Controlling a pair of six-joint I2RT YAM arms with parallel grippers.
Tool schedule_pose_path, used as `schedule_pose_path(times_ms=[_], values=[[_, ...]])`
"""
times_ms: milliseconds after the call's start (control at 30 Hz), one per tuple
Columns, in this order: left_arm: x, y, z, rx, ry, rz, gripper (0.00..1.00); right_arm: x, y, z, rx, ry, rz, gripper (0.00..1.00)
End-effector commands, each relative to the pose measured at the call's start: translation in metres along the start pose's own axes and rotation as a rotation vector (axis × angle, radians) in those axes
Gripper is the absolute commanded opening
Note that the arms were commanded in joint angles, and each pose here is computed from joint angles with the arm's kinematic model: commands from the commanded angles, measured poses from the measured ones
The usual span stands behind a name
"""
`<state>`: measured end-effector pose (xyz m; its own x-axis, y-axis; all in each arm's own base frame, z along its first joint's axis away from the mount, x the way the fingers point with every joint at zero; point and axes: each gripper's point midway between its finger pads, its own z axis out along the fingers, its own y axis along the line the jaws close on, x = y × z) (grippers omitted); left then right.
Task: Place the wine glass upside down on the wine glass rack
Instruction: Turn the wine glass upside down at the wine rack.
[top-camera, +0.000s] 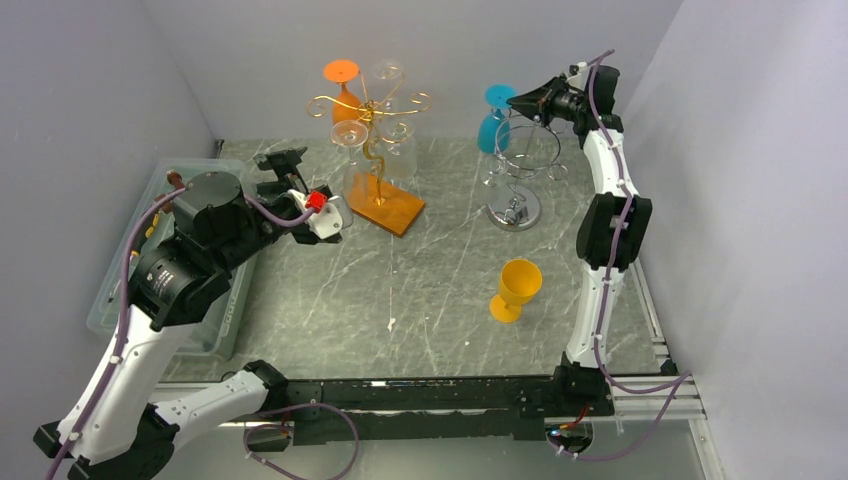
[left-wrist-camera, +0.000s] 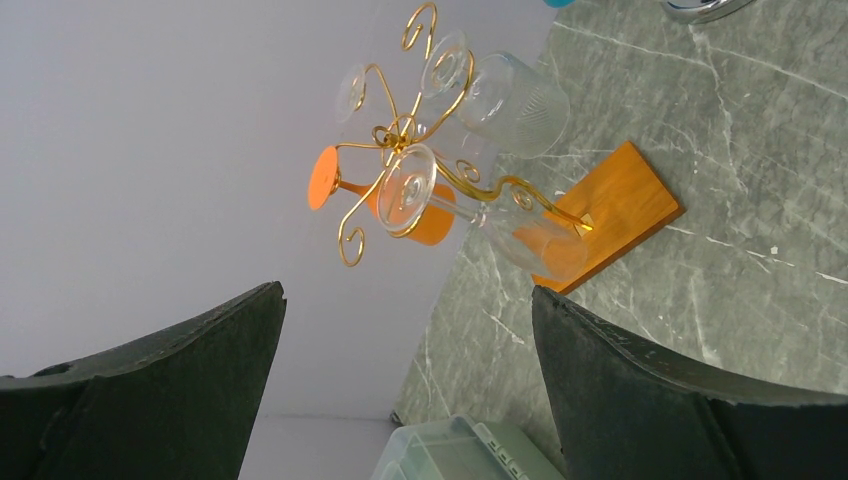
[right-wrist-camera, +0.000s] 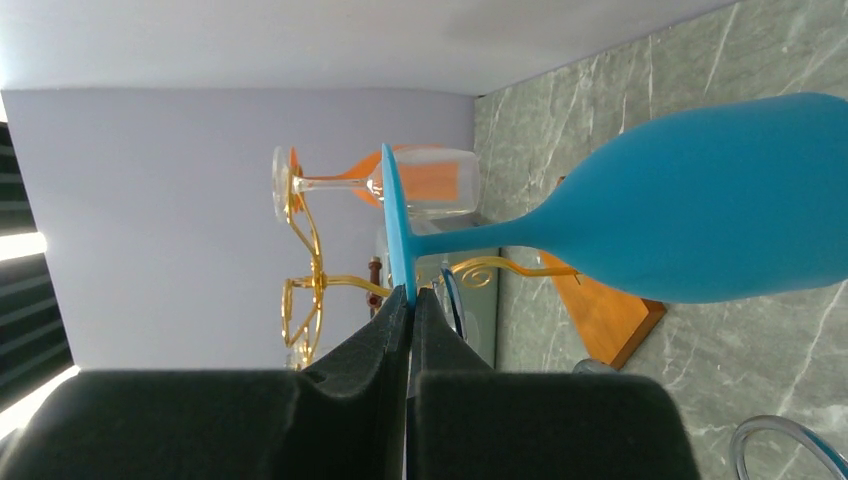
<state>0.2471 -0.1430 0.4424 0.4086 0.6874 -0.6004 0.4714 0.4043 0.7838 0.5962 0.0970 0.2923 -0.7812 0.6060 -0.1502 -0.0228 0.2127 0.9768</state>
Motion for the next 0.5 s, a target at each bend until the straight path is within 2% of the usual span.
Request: schedule_pose_path(times_ms=[0,467], values=[[-0.012,0.011,-0.002,-0.036,-0.046,0.008,0.99,0.000,0.039,-0.013,-0.078,0.016,-0.103,0.00],[-0.011,0.010,0.004,-0.030,-0.042,0.007,0.99,-0.001,0.037,-0.026,-0.103,0.056,-0.109,0.00]])
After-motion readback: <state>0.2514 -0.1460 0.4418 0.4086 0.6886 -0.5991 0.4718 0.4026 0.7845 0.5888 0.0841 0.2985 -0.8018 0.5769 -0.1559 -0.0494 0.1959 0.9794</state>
